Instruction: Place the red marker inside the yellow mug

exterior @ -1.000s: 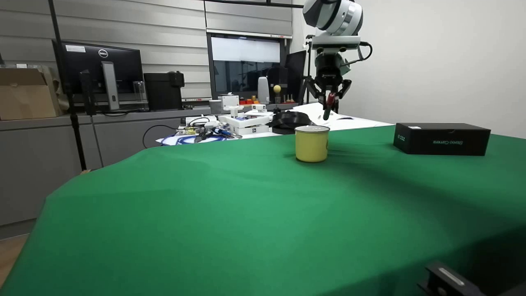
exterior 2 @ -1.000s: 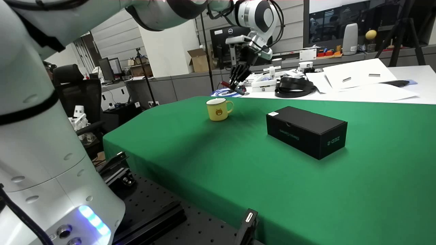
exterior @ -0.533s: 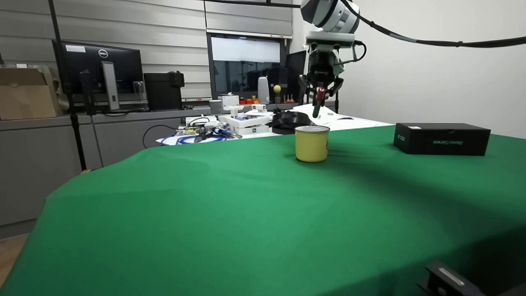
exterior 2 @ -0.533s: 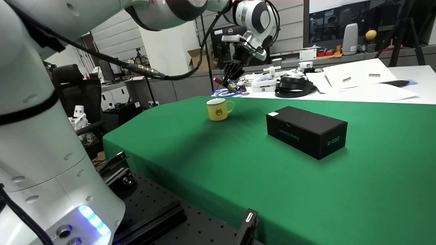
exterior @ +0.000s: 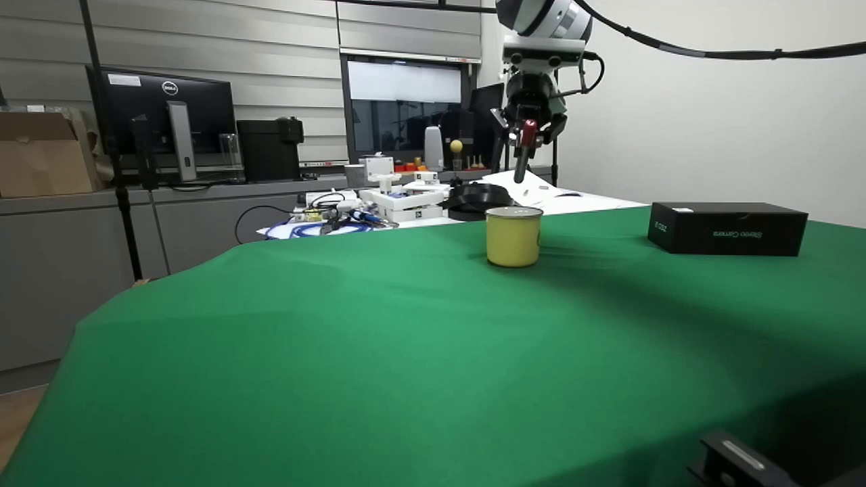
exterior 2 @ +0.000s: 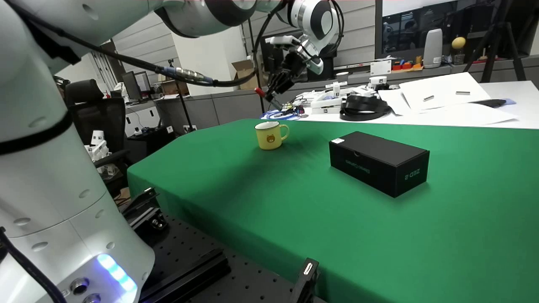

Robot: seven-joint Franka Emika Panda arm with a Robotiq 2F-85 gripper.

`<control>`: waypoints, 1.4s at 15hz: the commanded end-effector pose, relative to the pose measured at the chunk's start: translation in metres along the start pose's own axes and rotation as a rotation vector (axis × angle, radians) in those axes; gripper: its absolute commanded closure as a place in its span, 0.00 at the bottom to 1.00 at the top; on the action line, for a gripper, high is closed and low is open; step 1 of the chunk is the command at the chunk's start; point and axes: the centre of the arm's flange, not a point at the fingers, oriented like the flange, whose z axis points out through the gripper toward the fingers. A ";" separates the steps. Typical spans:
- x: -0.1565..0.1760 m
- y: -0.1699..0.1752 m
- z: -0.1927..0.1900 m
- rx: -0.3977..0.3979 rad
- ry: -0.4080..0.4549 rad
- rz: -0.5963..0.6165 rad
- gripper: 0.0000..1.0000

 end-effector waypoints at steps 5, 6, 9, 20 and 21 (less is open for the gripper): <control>0.007 -0.009 -0.007 0.011 -0.158 0.022 0.95; 0.010 -0.009 -0.004 0.009 -0.164 0.019 0.95; 0.023 -0.009 0.005 0.004 -0.176 0.009 0.95; 0.056 -0.006 0.031 -0.007 -0.229 0.014 0.47; 0.049 -0.007 0.025 -0.005 -0.217 0.004 0.41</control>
